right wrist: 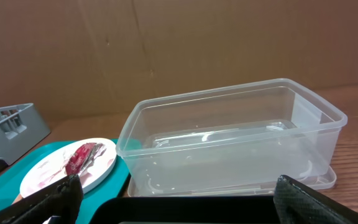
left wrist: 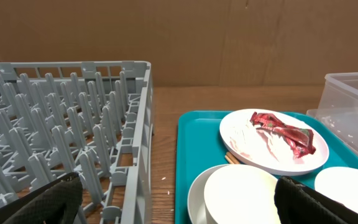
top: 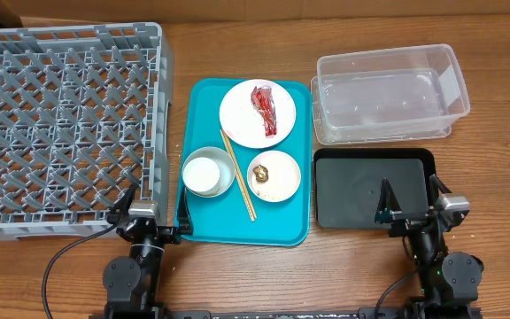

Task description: Sort waste into correct bins and load items into the dishwasher

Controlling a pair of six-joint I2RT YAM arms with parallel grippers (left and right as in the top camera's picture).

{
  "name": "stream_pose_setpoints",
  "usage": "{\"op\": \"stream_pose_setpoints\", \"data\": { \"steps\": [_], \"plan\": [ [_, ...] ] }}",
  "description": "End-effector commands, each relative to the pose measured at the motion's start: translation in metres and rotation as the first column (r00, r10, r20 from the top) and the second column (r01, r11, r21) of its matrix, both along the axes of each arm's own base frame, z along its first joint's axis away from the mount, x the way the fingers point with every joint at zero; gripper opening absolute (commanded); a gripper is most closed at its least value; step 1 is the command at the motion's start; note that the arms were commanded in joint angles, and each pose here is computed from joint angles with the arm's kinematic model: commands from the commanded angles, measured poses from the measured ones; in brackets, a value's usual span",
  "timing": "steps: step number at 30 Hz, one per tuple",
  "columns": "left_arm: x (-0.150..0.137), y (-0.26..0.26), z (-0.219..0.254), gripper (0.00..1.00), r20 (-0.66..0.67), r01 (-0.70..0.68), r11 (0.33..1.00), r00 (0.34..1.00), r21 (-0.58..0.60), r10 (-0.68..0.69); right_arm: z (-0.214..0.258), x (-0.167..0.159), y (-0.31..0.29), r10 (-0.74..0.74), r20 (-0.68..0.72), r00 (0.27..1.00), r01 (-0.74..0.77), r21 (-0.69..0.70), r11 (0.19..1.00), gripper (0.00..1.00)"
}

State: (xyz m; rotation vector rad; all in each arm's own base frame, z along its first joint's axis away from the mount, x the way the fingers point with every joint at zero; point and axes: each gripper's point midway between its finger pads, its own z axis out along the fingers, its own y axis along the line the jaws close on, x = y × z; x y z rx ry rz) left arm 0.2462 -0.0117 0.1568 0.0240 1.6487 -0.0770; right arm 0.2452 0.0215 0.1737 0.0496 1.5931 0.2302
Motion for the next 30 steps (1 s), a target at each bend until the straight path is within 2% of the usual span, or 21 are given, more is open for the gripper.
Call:
{"op": "stream_pose_setpoints", "data": {
  "steps": [1,6,13,19,25,30],
  "plan": [
    [0.0,0.0,-0.002,1.0,-0.004,-0.007,1.0,1.0,-0.02,0.007,-0.002,0.0,-0.003,-0.015,0.002,1.0,0.015,-0.004,1.0,1.0],
    [0.0,0.001,-0.002,1.0,-0.004,-0.008,1.0,1.0,-0.022,0.008,-0.002,0.0,-0.002,-0.009,0.002,1.0,0.009,-0.002,1.0,1.0],
    [0.0,0.002,-0.001,1.0,-0.01,-0.026,0.992,1.0,-0.126,0.025,-0.001,0.0,0.0,-0.001,-0.013,1.0,0.003,0.106,0.994,1.0],
    [-0.005,0.002,0.025,1.0,-0.015,-0.028,0.991,1.0,-0.13,0.026,0.024,-0.01,0.001,0.01,-0.059,0.998,-0.004,0.106,0.994,1.0],
    [-0.009,0.007,0.046,1.0,-0.136,-0.068,0.991,0.989,-0.118,0.051,0.043,-0.013,0.001,0.01,-0.158,0.987,0.007,0.104,0.995,1.0],
    [-0.004,0.007,0.059,1.0,-0.281,-0.085,0.991,0.958,-0.105,0.052,0.053,-0.003,0.009,0.052,-0.27,0.961,-0.022,0.112,0.993,1.0]
  ]
}}
